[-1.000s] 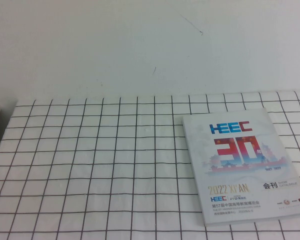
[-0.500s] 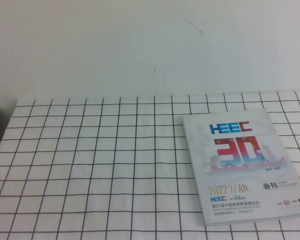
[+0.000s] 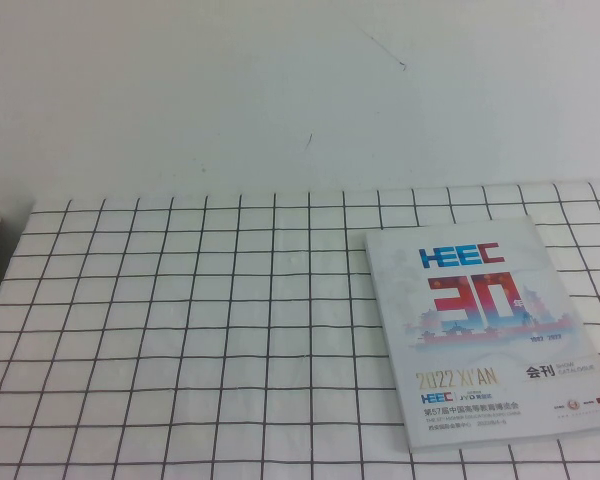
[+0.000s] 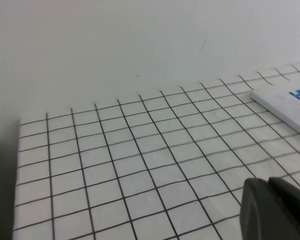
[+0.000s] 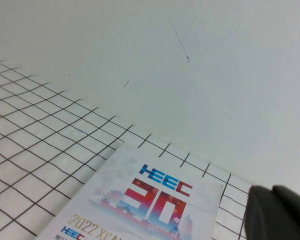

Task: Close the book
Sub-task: 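Close the open booklet and leave it lying on the table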

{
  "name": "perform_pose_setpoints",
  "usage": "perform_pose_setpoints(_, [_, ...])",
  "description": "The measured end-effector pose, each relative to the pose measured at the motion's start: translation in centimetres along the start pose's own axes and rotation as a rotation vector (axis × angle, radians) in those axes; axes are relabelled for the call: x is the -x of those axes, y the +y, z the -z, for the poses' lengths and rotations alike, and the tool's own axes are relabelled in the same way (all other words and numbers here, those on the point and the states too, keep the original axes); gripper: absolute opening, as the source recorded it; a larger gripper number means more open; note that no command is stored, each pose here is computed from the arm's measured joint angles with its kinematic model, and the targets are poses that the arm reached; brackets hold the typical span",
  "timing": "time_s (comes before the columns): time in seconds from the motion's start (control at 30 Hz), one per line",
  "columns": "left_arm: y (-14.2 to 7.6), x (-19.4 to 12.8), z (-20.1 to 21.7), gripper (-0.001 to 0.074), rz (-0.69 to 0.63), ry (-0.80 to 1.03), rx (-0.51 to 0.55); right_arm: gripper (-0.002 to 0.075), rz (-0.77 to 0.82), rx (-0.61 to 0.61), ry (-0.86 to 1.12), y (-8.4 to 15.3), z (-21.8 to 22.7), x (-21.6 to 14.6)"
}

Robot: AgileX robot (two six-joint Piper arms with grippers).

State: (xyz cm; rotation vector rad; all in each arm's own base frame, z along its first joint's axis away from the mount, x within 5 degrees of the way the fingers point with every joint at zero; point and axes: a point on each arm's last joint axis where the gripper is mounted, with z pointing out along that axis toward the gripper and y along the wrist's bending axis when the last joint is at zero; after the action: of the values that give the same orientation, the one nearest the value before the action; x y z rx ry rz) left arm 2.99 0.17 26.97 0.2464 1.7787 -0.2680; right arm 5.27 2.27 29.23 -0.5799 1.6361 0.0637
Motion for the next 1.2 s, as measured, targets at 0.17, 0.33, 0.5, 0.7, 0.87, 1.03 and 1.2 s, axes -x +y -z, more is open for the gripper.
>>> perform_pose_setpoints(0.17, [-1.2,-4.4,-3.1,-0.0004,-0.141,-0.015,-0.117,-0.0003,-0.002,0.001,0.000,0.0,0.0,0.0])
perform_pose_setpoints(0.33, [-1.1,-6.6,-4.3,-0.0004,-0.075,-0.068,-0.064,-0.0003,-0.004,0.002,-0.001,0.0,0.0,0.0])
perform_pose_setpoints(0.5, [0.1,-7.1,-4.4,-0.0004,0.002,-0.102,0.154,-0.0003,-0.004,0.002,-0.001,0.0,0.0,0.0])
perform_pose_setpoints(0.7, [1.0,-7.9,-4.3,-0.0004,0.128,-0.061,0.314,-0.0003,-0.004,0.002,-0.001,0.0,0.0,0.0])
perform_pose_setpoints(0.87, [0.9,-8.6,-4.3,-0.0003,0.173,0.018,0.317,-0.0003,-0.004,0.002,-0.001,0.0,0.0,0.0])
perform_pose_setpoints(1.03, [0.9,-8.6,-4.3,-0.0004,0.176,0.020,0.317,-0.0003,-0.004,0.002,-0.001,0.0,0.0,0.0])
perform_pose_setpoints(1.2, [0.9,-8.7,-4.3,-0.0004,0.178,0.022,0.317,-0.0003,-0.004,0.002,-0.001,0.0,0.0,0.0])
